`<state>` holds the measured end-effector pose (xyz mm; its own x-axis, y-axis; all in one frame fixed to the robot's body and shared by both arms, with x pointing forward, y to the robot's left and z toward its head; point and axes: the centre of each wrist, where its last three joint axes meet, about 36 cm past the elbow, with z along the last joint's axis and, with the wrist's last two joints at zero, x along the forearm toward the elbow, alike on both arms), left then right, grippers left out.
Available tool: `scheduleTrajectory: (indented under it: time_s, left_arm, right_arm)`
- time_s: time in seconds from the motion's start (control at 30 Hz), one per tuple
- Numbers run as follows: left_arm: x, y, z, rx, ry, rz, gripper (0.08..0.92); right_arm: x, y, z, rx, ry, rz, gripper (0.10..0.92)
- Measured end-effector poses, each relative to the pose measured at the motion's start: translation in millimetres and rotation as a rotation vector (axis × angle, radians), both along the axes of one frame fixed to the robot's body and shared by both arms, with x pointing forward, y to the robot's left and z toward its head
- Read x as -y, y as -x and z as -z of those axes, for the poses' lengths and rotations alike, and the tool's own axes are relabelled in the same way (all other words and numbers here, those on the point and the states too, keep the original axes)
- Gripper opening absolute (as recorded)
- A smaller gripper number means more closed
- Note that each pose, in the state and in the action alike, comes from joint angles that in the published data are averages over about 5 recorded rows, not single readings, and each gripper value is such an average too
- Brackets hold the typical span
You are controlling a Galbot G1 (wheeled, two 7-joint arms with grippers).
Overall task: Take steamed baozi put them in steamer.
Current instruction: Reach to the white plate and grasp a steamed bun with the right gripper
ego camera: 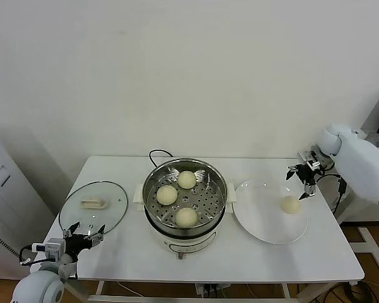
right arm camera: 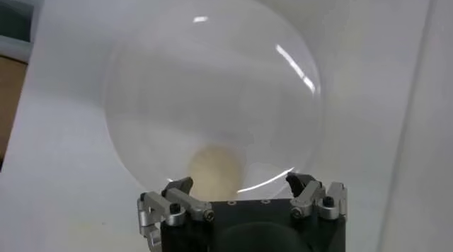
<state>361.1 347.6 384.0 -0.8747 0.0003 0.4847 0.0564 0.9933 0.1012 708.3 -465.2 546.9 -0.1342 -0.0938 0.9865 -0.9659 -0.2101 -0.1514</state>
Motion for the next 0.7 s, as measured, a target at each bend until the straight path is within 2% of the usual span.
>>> scheduleTrajectory:
  time_s: [0.37, 0.7]
  left_arm:
    - [-0.1, -0.6, 3.9, -0.008, 0.001, 0.0, 0.823]
    - [0.3, -0.1, 7.1, -0.013, 0.001, 0.001, 0.823]
  right_arm:
    - [12.7, 6.9, 47.3, -0.017, 0.004, 0.042, 0.823]
    - [12.5, 7.5, 71.2, -0.006, -0.007, 0.062, 0.816]
